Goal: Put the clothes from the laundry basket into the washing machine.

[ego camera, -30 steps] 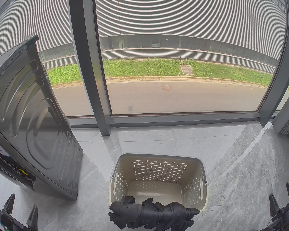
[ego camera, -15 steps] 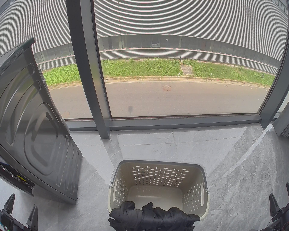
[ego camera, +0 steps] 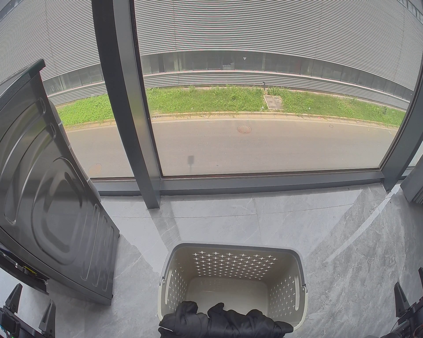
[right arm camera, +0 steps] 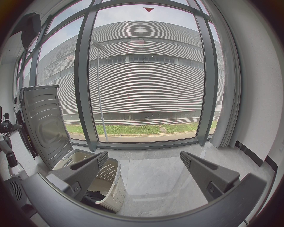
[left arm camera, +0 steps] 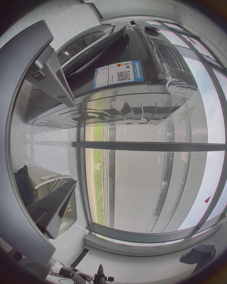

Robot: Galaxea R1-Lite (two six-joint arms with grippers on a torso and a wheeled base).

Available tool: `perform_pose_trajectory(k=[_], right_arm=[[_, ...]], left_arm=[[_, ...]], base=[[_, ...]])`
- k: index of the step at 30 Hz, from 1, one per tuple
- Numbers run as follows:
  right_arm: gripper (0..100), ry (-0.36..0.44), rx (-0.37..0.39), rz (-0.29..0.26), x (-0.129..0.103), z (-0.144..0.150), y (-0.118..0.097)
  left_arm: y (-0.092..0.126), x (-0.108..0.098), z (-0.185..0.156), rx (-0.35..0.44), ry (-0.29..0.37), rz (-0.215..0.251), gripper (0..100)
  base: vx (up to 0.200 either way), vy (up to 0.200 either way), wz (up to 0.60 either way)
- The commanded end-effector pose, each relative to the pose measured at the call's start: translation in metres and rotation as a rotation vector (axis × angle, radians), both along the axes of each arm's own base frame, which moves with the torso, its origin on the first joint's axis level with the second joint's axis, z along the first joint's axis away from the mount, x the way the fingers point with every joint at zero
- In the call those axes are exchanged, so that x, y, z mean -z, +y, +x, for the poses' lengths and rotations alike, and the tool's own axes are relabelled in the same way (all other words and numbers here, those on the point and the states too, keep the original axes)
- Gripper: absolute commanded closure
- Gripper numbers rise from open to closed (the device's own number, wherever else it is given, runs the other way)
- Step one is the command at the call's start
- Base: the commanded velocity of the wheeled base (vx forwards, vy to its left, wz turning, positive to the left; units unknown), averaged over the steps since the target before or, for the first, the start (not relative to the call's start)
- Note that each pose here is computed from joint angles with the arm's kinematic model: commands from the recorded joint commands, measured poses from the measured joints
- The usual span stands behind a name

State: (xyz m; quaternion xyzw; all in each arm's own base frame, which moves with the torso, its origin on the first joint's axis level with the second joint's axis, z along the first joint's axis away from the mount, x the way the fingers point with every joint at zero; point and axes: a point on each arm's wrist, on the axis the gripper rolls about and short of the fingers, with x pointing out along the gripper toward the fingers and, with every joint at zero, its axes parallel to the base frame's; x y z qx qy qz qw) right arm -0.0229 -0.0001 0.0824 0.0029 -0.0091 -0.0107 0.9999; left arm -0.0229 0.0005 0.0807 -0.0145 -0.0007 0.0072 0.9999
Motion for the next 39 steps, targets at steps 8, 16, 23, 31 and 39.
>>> perform_pose_trajectory(k=[8, 16, 23, 31, 39], right_arm=[[0, 0.001, 0.000, 0.000, 0.0052, 0.0001, 0.0000], [0, 0.001, 0.000, 0.000, 0.0052, 0.0001, 0.0000], [0, 0.001, 0.000, 0.000, 0.0052, 0.0001, 0.0000], [0, 0.001, 0.000, 0.000, 0.0052, 0.0001, 0.0000], [0, 0.001, 0.000, 0.000, 0.0052, 0.0001, 0.0000]], left_arm=[[0.0000, 0.0053, 0.0001, 0.001, 0.001, 0.001, 0], [0.0000, 0.0053, 0.0001, -0.001, 0.001, 0.000, 0], [0.0000, 0.0053, 0.0001, -0.001, 0.001, 0.000, 0], [0.0000, 0.0053, 0.0001, 0.001, 0.001, 0.000, 0], [0.0000, 0.0053, 0.0001, -0.001, 0.001, 0.000, 0]], base=[[0.025, 0.000, 0.00], [0.000, 0.000, 0.00], [0.000, 0.000, 0.00], [0.000, 0.000, 0.00], [0.000, 0.000, 0.00]])
